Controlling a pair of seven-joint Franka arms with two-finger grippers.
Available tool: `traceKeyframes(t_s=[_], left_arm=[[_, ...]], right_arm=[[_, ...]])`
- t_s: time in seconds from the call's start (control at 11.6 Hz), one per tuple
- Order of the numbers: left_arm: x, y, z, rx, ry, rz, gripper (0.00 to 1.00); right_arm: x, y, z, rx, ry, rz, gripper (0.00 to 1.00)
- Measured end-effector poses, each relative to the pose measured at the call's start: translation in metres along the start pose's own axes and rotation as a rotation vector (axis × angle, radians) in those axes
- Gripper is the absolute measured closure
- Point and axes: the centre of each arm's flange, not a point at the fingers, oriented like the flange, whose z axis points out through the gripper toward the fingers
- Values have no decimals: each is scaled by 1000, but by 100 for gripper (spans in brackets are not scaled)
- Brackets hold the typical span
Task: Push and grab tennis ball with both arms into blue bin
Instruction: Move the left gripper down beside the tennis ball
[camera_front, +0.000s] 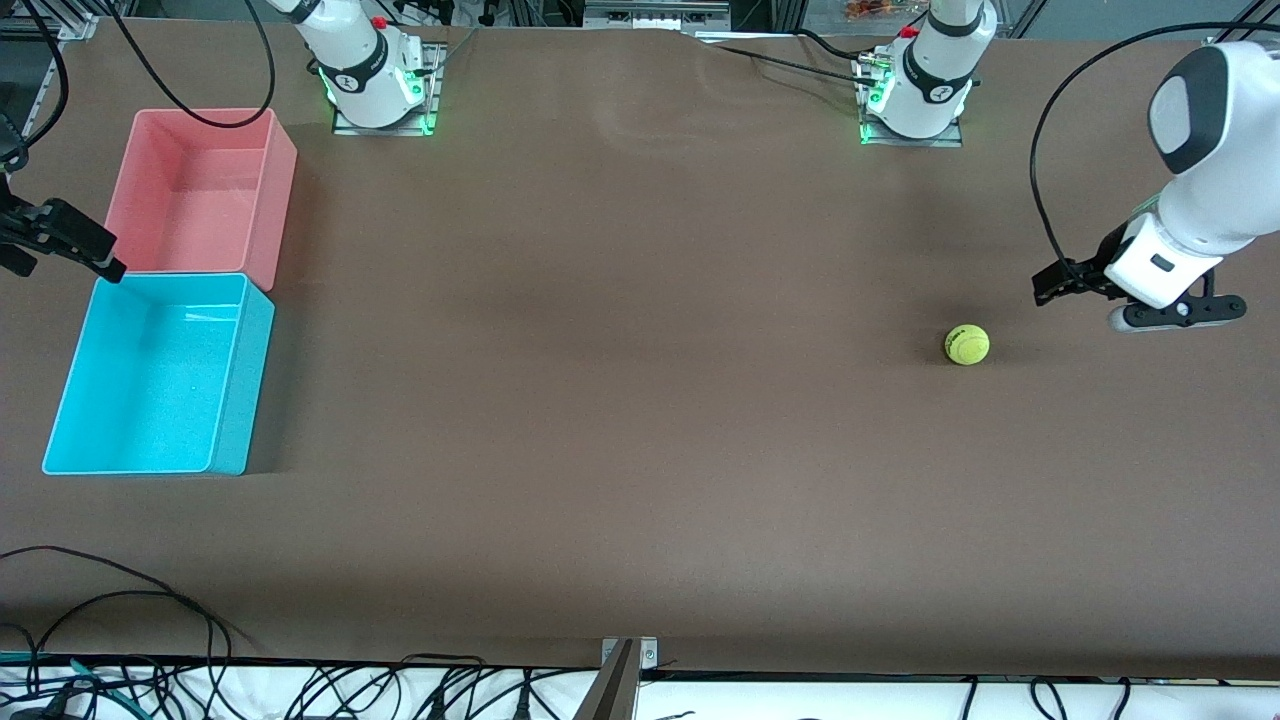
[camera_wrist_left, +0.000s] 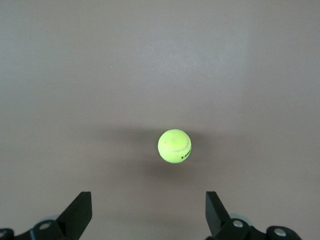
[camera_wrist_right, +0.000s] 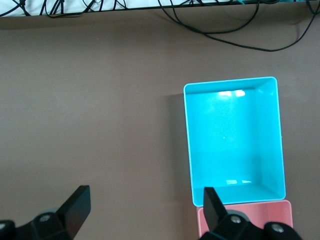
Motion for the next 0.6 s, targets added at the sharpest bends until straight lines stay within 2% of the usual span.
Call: traceKeyframes(t_s=[0.26,0.6], left_arm=[[-5,-1,38,-6,43,-1,0],[-4,-2,72,-11,53,-5,0]], right_arm=[[0,0,0,0,1,0,0],[-2,-1,1,0,-16,-1,0]])
